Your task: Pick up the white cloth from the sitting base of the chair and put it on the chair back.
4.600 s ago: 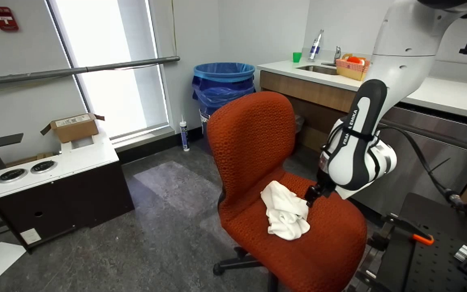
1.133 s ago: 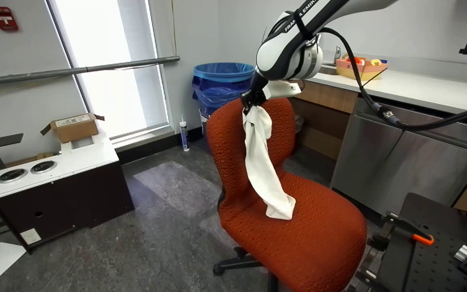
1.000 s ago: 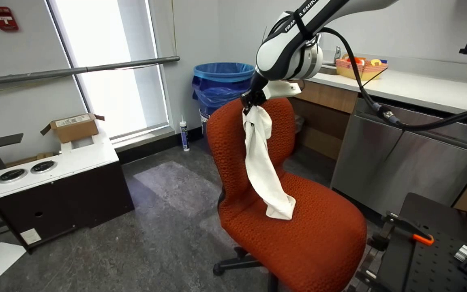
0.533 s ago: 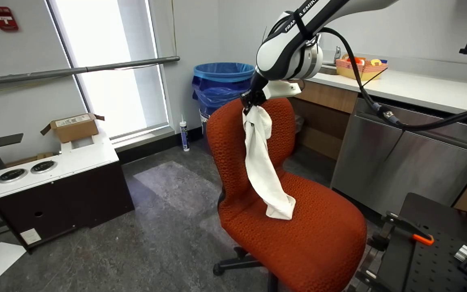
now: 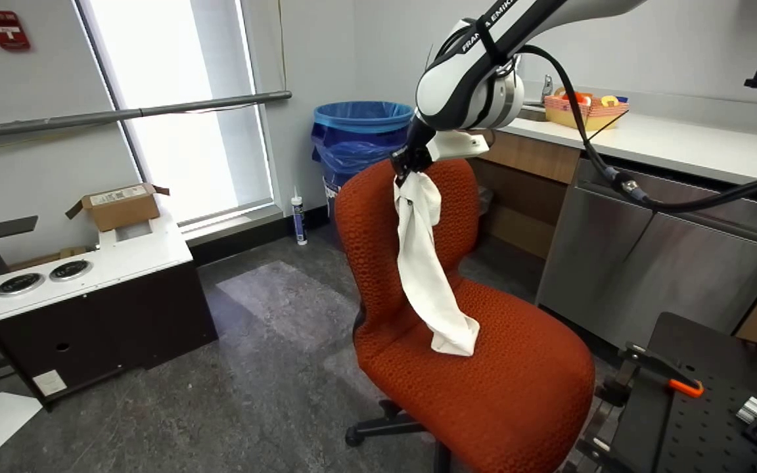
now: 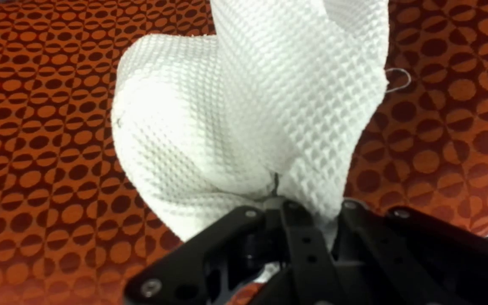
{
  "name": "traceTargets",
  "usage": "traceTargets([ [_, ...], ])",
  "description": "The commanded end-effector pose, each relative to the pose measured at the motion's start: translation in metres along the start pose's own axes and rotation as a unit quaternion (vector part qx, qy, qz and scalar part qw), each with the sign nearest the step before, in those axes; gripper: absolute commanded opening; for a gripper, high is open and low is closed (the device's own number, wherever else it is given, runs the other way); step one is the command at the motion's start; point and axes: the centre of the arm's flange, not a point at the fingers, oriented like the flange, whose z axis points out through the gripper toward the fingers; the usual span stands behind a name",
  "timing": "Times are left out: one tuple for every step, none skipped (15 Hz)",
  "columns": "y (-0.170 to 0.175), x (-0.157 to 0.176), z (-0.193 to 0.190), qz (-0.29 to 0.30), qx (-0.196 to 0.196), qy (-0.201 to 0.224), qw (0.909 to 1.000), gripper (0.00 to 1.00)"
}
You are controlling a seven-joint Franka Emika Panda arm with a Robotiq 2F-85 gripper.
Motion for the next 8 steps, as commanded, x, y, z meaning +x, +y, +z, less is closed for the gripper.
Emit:
traceTargets([
  [-0.010,0.016,-0.013,0.007,0.004,0.003,1.0000,0.00],
  [-0.017,0.028,-0.022,0.009,0.007,0.005,0.9999,0.00],
  [-0.023,0.039,-0.028,0.007,0.010,0.010,0.9999,0.00],
  [-0.028,0.050,-0.036,0.007,0.015,0.014,0.9998,0.00],
  [-0.038,0.066,-0.047,0.001,0.018,0.022,0.9996,0.00],
  [-0.046,0.079,-0.057,-0.002,0.024,0.028,0.9993,0.00],
  [-0.055,0.097,-0.069,-0.005,0.030,0.040,0.9987,0.00],
  [-0.065,0.114,-0.079,-0.011,0.032,0.052,0.9981,0.00],
])
